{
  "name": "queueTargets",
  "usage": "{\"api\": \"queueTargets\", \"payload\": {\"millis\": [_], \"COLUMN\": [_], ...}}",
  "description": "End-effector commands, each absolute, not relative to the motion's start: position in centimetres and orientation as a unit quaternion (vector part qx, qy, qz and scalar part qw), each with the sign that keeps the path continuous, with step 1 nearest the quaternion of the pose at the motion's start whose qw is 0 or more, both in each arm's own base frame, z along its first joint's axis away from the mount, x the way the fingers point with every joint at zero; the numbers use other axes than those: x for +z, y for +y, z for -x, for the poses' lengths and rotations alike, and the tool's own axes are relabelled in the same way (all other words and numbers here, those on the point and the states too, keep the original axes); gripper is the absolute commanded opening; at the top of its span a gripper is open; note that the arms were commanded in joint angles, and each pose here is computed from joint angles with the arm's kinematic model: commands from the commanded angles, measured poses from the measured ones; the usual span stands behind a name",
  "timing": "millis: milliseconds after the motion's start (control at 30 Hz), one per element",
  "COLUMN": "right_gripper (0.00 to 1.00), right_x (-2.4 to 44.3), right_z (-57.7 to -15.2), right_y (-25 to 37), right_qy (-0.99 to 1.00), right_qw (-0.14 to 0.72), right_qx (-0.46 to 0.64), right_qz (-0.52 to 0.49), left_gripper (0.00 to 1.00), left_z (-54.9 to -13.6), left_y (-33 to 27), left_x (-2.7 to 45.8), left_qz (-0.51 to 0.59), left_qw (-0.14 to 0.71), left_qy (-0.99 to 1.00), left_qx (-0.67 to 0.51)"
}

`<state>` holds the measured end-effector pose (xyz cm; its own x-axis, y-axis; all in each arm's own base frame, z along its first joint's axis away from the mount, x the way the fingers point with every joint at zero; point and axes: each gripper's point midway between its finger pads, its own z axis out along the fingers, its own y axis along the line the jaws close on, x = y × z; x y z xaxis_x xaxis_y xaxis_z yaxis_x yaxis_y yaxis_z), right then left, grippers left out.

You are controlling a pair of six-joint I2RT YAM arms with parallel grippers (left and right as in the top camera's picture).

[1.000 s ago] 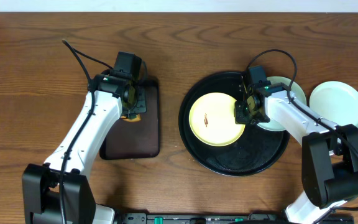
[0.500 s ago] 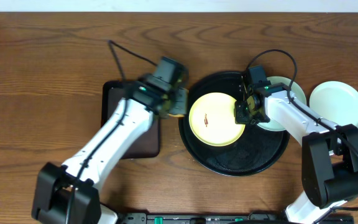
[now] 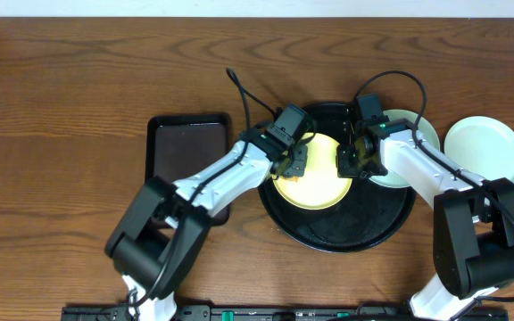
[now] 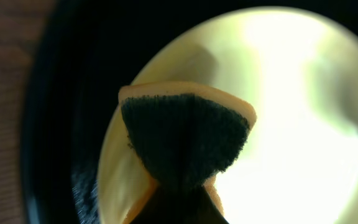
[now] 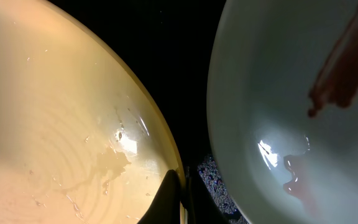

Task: Clean dirty plates on tray and stack at the side
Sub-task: 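Scrub the yellow plate with the sponge in left gripper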

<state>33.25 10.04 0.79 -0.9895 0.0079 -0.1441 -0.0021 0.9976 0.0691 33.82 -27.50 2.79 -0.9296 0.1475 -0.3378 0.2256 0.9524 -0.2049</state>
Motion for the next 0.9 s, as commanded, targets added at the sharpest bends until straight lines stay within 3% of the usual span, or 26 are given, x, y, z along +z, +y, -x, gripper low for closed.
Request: {"api": "queueTargets", "payload": {"millis": [0, 400, 733, 867], "right_gripper": [0.01, 0.01, 0.01, 0.01], "right_x": [0.1, 0.1, 0.1, 0.1], "right_z": [-32.2, -32.2, -32.2, -32.2], "right_y": [9.7, 9.7, 9.7, 9.7], "right_qy": [0.998, 0.998, 0.998, 0.998], "right_qw": [0.057, 0.057, 0.058, 0.058], "right_qx": [0.019, 0.019, 0.02, 0.02], "right_qz": [0.001, 0.001, 0.001, 0.001], "left_gripper": [0.08, 0.08, 0.08, 0.08], "left_z": [-33.7, -29.7, -26.5, -28.2], "left_y": [-27.6, -29.2, -35.3, -36.5], "left_x": [1.2, -4.8, -1.0, 3.6], "left_qz": [-0.098, -0.116, -0.137, -0.134], "left_qw": [0.153, 0.04, -0.049, -0.036], "left_qy": [0.978, 0.983, 0.932, 0.909], "left_qx": [-0.103, -0.137, -0.331, -0.394]}}
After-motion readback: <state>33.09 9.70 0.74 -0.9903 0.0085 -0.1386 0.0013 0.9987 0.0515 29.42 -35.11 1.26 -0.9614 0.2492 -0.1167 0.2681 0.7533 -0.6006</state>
